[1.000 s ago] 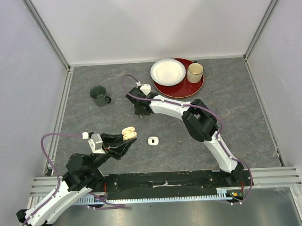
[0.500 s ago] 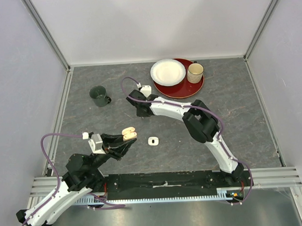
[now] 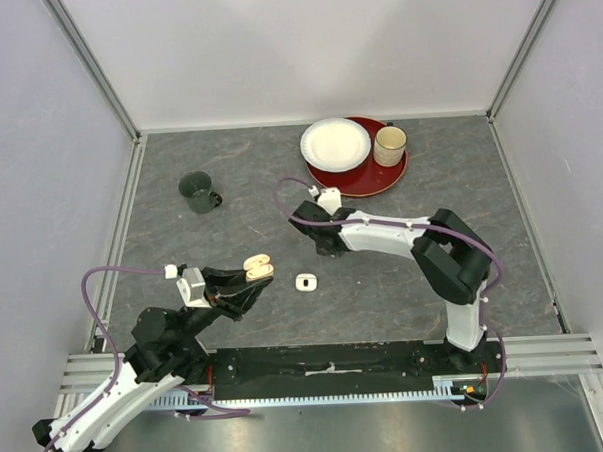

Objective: Insert the wireless bluetooth earbuds into the charging case
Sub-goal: Move the earbud to the center of the board.

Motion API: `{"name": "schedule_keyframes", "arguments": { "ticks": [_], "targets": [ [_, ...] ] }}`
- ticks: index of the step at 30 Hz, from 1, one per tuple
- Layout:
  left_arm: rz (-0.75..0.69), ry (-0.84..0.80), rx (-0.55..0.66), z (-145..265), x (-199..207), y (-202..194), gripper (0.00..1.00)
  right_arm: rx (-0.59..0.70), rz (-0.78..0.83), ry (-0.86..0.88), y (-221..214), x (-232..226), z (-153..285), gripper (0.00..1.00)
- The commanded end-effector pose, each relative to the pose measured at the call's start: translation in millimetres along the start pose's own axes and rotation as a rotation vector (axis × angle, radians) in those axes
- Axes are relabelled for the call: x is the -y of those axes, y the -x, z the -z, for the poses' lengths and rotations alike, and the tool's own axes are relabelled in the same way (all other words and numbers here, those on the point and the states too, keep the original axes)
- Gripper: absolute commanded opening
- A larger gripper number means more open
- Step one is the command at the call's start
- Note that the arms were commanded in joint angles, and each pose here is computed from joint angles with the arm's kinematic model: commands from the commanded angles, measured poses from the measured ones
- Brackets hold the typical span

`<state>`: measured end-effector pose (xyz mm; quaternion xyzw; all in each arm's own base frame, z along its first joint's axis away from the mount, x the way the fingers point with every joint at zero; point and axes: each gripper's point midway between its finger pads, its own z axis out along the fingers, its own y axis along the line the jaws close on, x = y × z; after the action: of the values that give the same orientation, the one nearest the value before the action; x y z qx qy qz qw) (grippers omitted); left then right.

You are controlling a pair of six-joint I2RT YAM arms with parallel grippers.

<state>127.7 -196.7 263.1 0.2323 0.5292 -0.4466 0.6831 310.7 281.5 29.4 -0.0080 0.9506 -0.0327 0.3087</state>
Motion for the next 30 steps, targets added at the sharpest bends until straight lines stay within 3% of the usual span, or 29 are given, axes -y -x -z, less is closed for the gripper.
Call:
{"name": "schedule_keyframes", "arguments": {
  "ticks": [1, 8, 20, 30],
  "targets": [
    [0.005, -0.035, 0.089, 5.2, 10.2, 30.5, 0.02, 0.042, 0.022, -0.022, -1.9, 30.3, 17.8, 0.24],
    [0.01, -0.019, 0.086, 4.8, 7.7, 31.1, 0.02, -0.02, -0.032, 0.024, -43.6, 57.1, 29.7, 0.27],
    [0.031, -0.018, 0.077, -1.9, 7.4, 29.0, 0.02, -0.091, -0.12, 0.115, -67.2, 46.7, 31.5, 0.32],
    [0.049, -0.031, 0.044, -8.5, 9.0, 20.6, 0.02, -0.115, -0.138, 0.112, -77.3, 49.6, 29.8, 0.46]
  ]
}}
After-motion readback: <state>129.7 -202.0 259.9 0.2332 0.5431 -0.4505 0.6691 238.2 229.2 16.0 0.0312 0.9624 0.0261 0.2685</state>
